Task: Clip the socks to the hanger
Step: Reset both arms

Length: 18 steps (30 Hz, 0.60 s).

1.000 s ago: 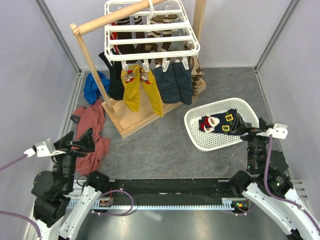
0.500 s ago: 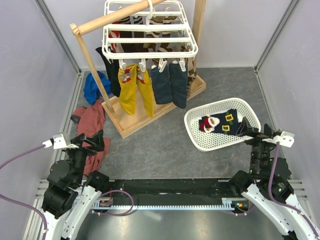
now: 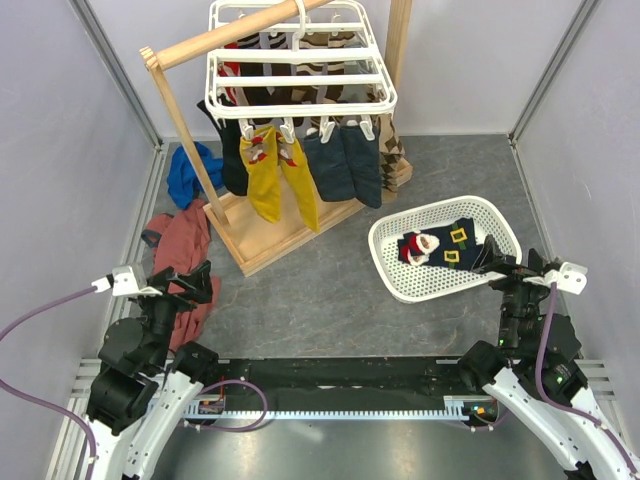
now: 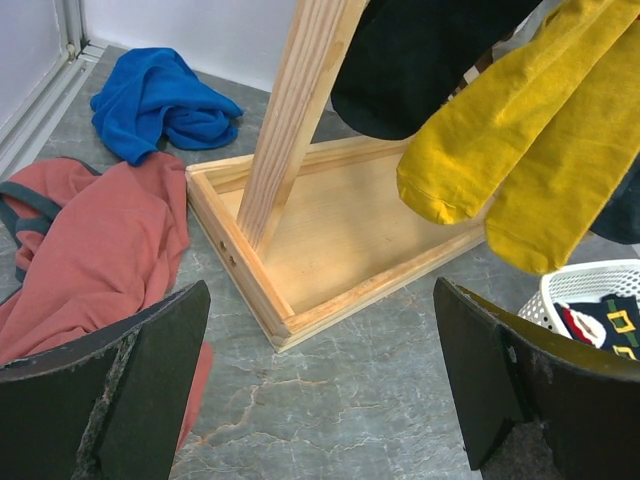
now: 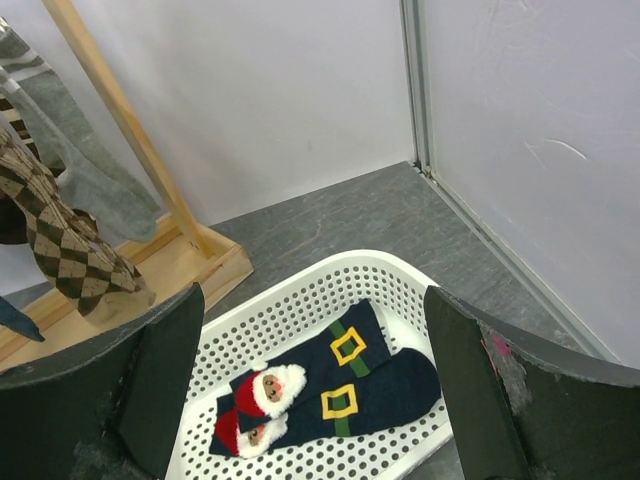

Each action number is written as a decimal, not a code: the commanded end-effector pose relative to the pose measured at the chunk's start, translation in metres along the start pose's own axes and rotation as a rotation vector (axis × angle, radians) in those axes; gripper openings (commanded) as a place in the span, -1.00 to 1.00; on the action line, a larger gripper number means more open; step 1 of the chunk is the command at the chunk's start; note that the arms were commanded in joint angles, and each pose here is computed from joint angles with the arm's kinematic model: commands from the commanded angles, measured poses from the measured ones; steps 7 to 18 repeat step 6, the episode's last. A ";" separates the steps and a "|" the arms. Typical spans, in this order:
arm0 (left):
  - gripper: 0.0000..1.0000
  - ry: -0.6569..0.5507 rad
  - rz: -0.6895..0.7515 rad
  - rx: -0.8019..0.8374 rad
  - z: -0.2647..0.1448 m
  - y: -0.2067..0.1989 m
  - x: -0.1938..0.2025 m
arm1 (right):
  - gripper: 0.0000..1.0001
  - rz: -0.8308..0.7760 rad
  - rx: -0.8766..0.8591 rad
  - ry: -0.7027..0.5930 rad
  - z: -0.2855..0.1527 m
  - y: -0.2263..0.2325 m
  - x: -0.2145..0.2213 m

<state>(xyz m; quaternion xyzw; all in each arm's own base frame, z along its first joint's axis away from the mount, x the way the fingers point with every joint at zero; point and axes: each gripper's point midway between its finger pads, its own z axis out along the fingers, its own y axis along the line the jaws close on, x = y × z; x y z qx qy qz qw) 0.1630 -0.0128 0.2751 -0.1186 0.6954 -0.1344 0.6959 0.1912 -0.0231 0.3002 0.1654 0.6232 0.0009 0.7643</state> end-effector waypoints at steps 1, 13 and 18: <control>0.99 -0.089 -0.011 0.041 -0.013 0.000 -0.015 | 0.96 -0.003 0.011 0.007 0.001 0.000 0.003; 0.99 -0.091 -0.016 0.032 -0.013 0.002 -0.015 | 0.96 0.003 0.008 0.007 0.001 0.000 0.003; 0.99 -0.091 -0.016 0.032 -0.013 0.002 -0.015 | 0.96 0.003 0.008 0.007 0.001 0.000 0.003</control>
